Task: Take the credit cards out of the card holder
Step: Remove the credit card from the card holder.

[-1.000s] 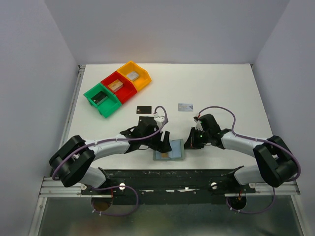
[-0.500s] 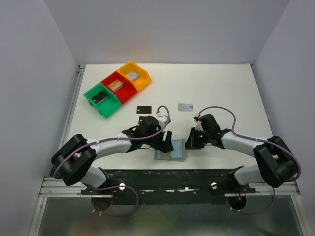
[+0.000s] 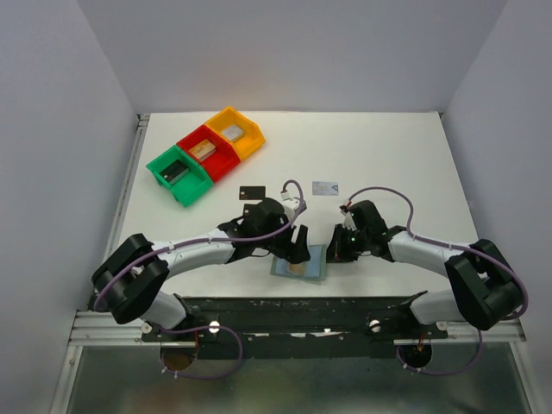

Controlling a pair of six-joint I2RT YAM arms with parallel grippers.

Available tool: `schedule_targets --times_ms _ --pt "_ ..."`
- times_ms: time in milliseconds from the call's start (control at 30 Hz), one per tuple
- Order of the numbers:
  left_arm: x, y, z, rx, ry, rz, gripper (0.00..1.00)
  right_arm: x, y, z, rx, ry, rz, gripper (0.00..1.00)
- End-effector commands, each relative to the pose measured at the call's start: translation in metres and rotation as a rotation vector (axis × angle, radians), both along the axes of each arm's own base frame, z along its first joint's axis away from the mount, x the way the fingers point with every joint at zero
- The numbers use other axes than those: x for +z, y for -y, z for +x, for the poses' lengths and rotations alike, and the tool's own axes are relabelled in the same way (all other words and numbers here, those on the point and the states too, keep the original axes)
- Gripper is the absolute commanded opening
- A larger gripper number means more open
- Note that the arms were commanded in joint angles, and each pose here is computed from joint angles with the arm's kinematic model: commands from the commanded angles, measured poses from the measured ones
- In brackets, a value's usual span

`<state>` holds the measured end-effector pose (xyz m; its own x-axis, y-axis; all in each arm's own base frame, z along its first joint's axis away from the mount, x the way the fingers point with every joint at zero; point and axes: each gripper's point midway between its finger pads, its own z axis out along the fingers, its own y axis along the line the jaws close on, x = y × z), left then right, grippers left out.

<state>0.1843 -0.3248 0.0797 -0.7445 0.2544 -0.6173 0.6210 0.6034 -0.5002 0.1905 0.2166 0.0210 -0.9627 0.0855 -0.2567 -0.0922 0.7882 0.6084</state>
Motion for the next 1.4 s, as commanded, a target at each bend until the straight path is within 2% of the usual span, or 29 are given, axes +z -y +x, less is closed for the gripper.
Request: schedule_targets --times_ms 0,100,333,533,867,1167,1267,1367 --pt "0.002 0.008 0.001 -0.027 0.014 0.009 0.80 0.007 -0.002 0.004 0.008 0.034 0.000 0.11" --pt "0.001 0.008 0.002 -0.026 0.014 0.014 0.80 0.008 -0.001 0.004 0.003 0.036 -0.008 0.15" --pt "-0.001 0.006 0.001 -0.012 0.008 0.023 0.80 0.018 0.008 0.008 -0.038 0.080 -0.038 0.32" --pt "-0.002 0.005 0.002 -0.002 0.010 0.028 0.80 0.041 0.017 0.015 -0.063 0.154 -0.069 0.41" --pt "-0.001 0.006 0.004 0.001 0.009 0.028 0.80 0.084 0.014 0.022 -0.067 0.263 -0.006 0.43" --pt "0.000 0.010 0.002 -0.011 0.010 0.024 0.80 0.075 0.000 0.017 -0.026 0.216 0.050 0.46" --pt "0.000 0.009 0.003 -0.006 0.015 0.027 0.80 0.081 -0.004 0.020 -0.026 0.226 0.073 0.46" --pt "-0.002 0.003 0.003 0.019 0.017 0.049 0.80 0.087 -0.009 0.020 -0.001 0.233 0.103 0.41"
